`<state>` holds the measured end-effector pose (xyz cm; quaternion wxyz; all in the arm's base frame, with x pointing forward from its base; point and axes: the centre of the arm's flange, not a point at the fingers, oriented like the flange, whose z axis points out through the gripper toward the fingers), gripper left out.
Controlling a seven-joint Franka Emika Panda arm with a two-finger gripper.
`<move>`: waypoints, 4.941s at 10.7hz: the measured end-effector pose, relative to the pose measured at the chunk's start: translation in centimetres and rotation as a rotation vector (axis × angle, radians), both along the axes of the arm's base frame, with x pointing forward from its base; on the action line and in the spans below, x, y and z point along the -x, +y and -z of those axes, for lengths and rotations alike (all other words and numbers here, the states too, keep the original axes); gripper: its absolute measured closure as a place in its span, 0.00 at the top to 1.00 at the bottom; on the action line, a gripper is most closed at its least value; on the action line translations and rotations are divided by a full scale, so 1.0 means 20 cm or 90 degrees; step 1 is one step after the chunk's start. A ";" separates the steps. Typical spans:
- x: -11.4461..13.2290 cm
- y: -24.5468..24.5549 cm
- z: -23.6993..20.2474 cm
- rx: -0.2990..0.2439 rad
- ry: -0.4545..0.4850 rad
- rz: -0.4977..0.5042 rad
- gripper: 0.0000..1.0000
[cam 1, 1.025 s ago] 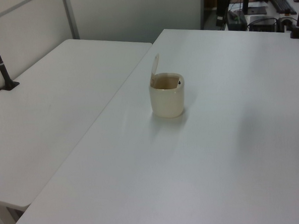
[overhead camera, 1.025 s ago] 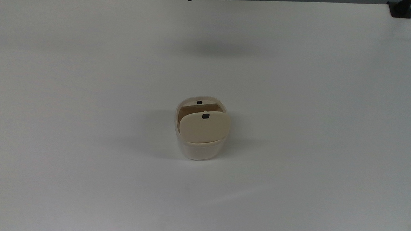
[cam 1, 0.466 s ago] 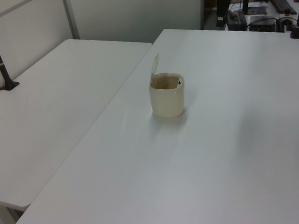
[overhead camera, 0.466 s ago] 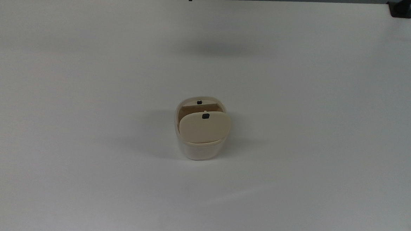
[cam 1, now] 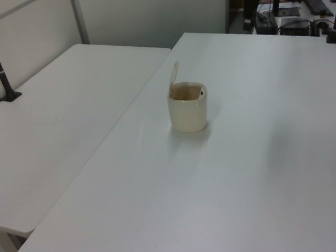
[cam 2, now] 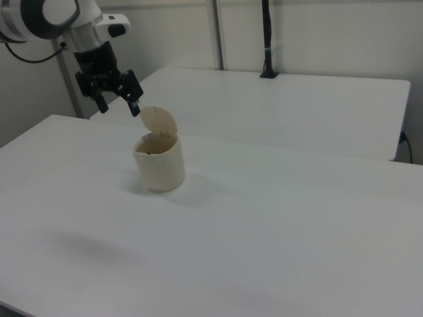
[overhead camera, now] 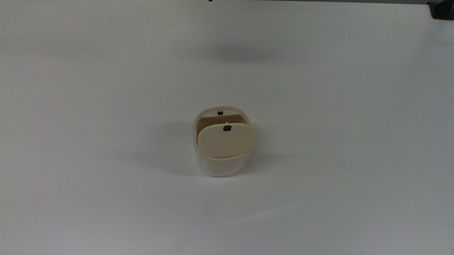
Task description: Close the trash bin
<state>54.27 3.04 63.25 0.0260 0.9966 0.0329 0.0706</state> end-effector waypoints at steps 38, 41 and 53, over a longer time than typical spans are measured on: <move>-0.86 0.59 0.54 -0.168 -0.300 0.448 0.01; -0.86 0.58 0.59 -0.141 -0.289 0.396 0.01; -0.73 0.46 0.86 0.001 -0.143 0.230 0.01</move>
